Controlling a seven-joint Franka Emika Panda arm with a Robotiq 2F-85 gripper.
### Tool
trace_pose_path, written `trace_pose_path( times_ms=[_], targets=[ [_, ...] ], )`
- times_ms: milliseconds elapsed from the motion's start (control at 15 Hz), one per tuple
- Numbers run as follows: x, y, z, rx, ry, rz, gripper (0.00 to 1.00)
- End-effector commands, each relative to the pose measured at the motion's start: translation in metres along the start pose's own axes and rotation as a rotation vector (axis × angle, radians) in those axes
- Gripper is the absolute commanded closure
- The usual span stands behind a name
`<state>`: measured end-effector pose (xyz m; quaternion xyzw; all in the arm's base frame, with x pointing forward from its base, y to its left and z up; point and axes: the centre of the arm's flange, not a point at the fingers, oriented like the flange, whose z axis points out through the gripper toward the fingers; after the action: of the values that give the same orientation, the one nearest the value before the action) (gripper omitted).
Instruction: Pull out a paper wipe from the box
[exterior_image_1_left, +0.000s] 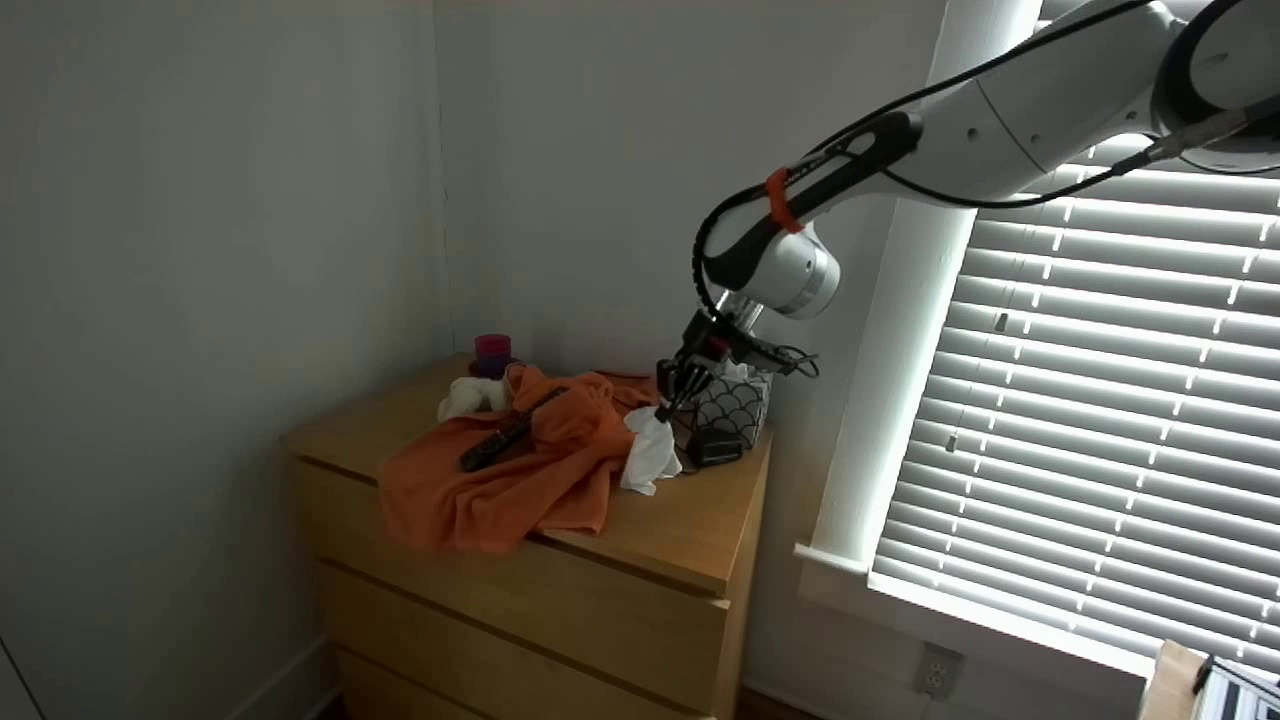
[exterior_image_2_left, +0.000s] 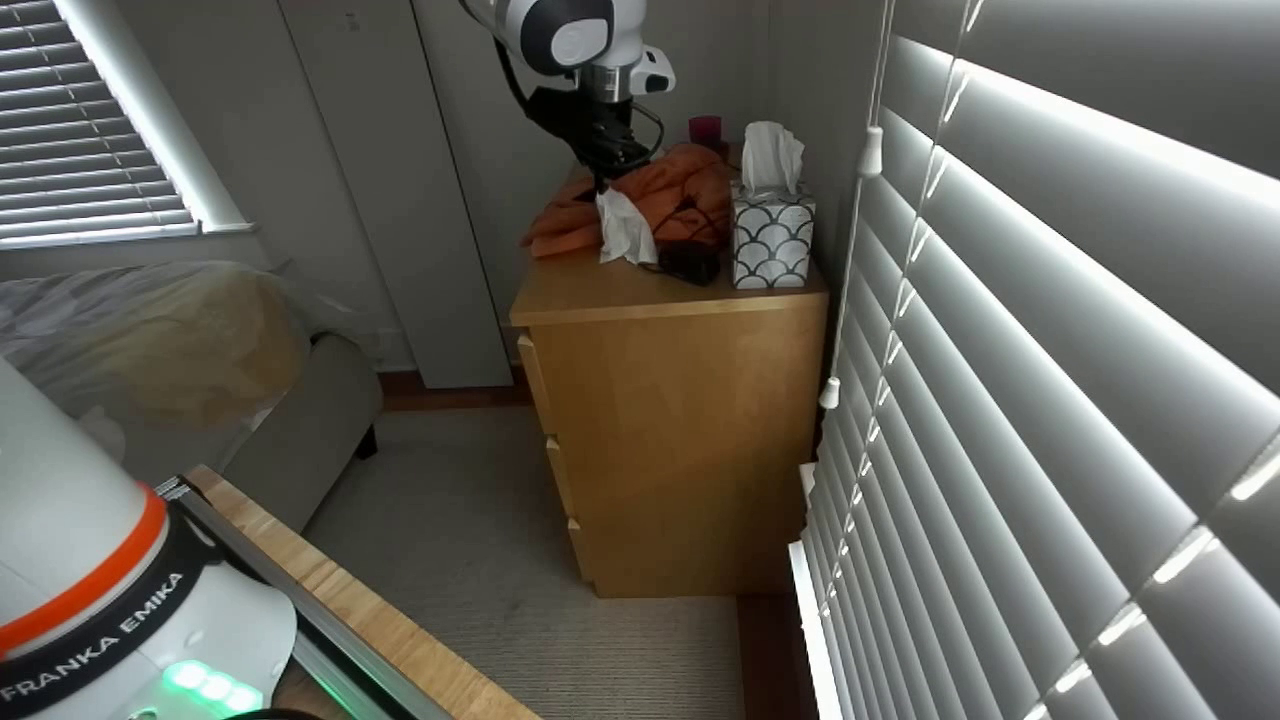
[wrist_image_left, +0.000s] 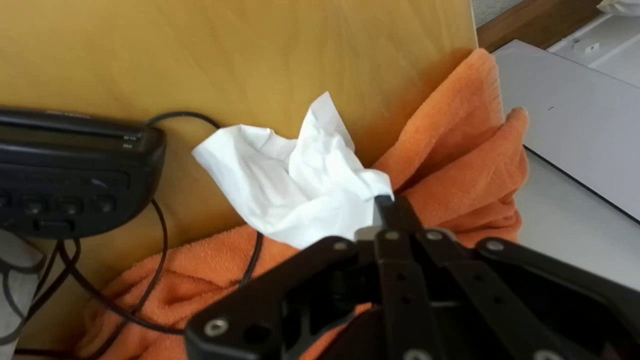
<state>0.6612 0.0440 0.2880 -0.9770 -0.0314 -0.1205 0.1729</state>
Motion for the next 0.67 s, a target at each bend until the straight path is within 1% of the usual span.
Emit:
trace_pose_path(
  times_ms=[0,67,133,200,267,400,467,533,600],
  targets=[
    [0.0,0.002,0.033,-0.005,-0.043,0.032,1.0],
    [-0.003,0.003,0.04,-0.007,-0.065,0.032,1.0],
    [-0.005,0.002,0.044,-0.011,-0.076,0.036,0.74],
    [-0.004,-0.003,0.043,-0.003,-0.091,0.034,0.73],
    [-0.004,-0.008,0.043,-0.001,-0.099,0.032,0.66],
    [-0.002,-0.033,0.026,0.033,-0.102,0.0,0.53],
    [-0.001,-0.05,0.011,0.055,-0.097,-0.029,0.45],
    [0.001,-0.063,-0.003,0.057,-0.09,-0.05,0.38],
    [0.003,-0.074,-0.018,0.041,-0.091,-0.052,0.29]
  ],
)
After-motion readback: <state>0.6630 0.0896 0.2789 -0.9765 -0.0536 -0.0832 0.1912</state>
